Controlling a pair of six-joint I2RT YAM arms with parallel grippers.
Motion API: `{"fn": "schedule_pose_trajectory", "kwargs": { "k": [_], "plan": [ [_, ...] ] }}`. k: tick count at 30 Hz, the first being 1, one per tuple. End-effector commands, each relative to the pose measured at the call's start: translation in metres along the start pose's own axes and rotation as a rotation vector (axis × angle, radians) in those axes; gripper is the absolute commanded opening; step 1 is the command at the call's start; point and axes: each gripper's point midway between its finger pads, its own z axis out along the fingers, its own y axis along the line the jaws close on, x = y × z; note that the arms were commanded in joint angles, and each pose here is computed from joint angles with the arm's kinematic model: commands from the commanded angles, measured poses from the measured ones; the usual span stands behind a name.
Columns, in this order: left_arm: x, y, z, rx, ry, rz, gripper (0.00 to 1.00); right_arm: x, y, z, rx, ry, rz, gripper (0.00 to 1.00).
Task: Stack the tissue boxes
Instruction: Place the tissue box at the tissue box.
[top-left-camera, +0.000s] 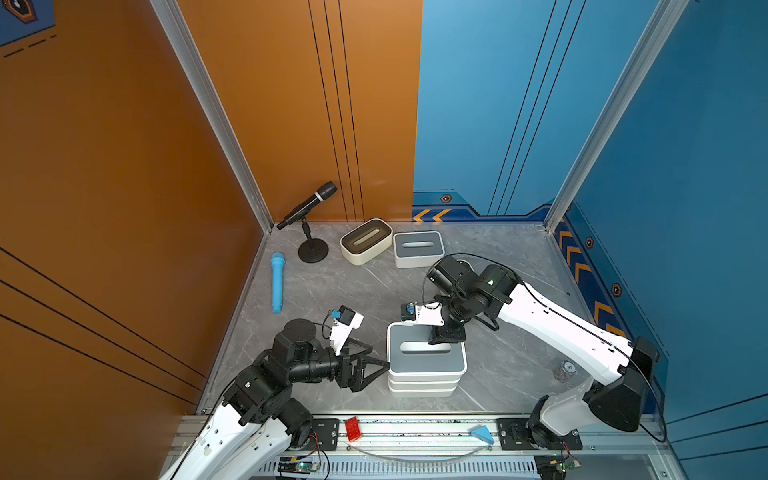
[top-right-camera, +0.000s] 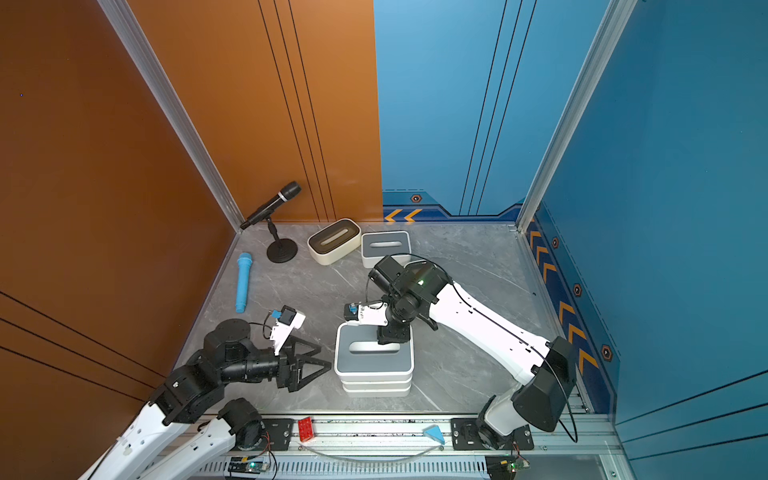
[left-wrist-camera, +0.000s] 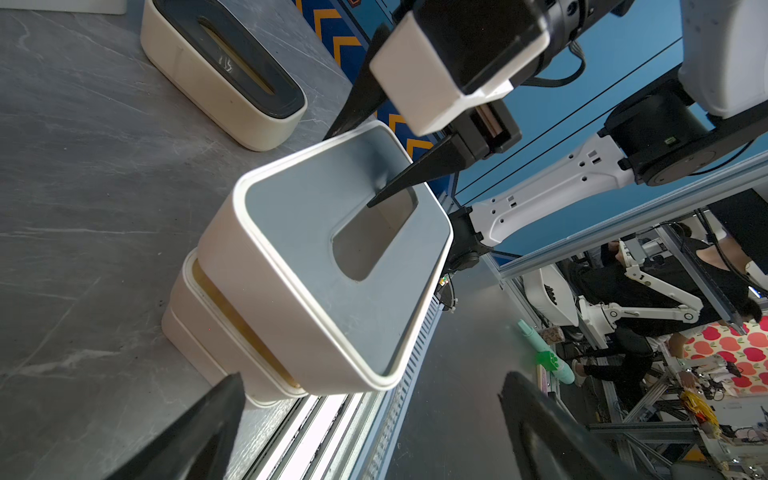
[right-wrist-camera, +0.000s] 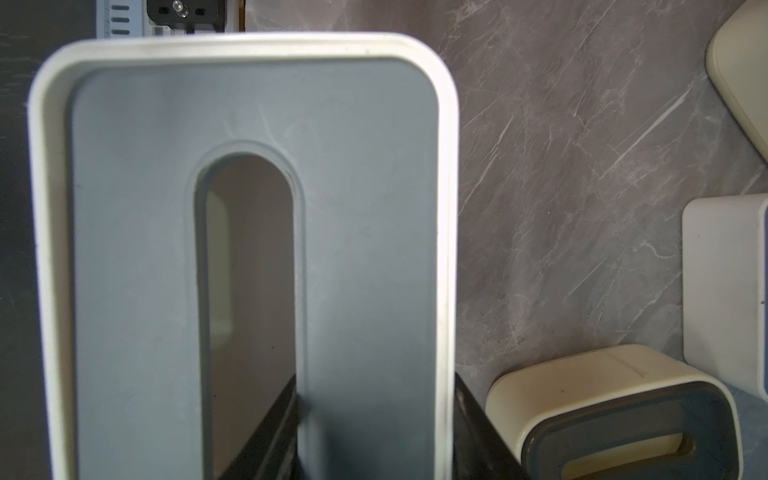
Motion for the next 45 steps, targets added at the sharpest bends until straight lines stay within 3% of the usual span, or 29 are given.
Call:
{"fn": "schedule_pose_trajectory", "kwargs": {
  "k": [1, 45],
  "plan": [
    [0.002, -0.003, 0.002, 0.025, 0.010, 0.005, 0.98, -0.002, 0.000, 0.002, 0.001, -0.009, 0.010, 0.30],
    [0.003, -0.004, 0.003, 0.027, 0.017, 0.003, 0.98, 0.003, -0.002, 0.012, 0.009, 0.012, 0.036, 0.31]
  ]
}}
